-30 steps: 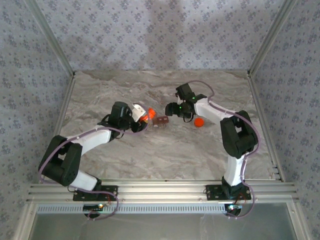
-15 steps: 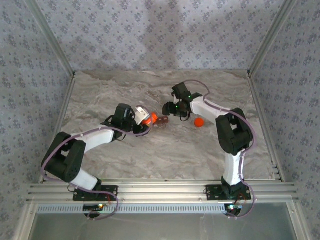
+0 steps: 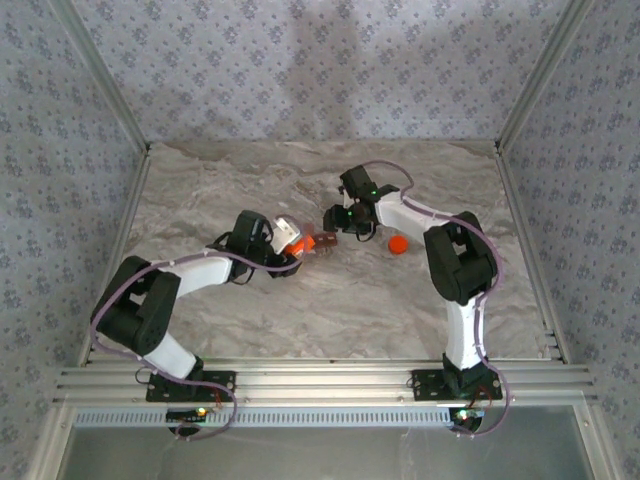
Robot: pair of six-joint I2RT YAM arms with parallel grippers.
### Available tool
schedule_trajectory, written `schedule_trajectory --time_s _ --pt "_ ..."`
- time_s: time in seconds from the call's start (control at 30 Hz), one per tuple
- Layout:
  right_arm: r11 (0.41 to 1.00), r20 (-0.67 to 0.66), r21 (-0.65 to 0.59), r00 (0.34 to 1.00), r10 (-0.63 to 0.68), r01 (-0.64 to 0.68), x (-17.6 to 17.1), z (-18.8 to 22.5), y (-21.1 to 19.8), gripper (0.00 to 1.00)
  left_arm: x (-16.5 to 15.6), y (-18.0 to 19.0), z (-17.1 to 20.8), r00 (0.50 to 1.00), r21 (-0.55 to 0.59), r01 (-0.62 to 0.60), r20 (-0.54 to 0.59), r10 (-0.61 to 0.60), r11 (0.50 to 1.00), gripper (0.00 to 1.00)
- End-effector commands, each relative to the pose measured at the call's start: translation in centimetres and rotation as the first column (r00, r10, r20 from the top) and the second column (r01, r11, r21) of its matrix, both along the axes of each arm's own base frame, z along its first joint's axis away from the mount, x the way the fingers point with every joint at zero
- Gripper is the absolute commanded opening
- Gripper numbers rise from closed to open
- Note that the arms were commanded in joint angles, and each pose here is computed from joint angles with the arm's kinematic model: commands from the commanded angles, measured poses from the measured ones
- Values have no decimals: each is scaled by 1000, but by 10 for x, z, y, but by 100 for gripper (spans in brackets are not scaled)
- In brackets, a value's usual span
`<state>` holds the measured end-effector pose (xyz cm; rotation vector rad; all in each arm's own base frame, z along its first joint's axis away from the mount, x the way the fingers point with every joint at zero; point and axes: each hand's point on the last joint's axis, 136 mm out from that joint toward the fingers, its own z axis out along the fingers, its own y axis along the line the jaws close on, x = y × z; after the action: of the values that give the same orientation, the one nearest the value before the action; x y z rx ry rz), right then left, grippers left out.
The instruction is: Sort the pills into containers
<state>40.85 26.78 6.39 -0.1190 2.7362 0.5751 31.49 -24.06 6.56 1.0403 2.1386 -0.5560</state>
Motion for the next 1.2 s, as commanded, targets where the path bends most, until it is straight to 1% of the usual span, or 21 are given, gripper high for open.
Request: schedule_trajectory --time_s 0.0,0.3,0.73,1.03,1.17 --pt "1000 -16 5 999 30 -30 -4 -2 6 58 4 -9 8 1000 -21 18 -10 -18 1000 0" --pt "999 -30 24 999 45 -45 -7 -8 12 53 9 -9 3 999 -11 7 -50 -8 1000 0" --pt "999 -46 20 998 47 -46 -9 -16 12 52 14 -8 4 993 -6 -18 -115 17 1000 0" --pt "999 -52 18 998 46 -46 -10 -19 10 52 15 -9 2 981 9 -27 -192 28 1000 0" --pt "999 -52 24 998 48 -47 -10 -20 12 52 14 -10 4 981 6 -24 -191 24 1000 0"
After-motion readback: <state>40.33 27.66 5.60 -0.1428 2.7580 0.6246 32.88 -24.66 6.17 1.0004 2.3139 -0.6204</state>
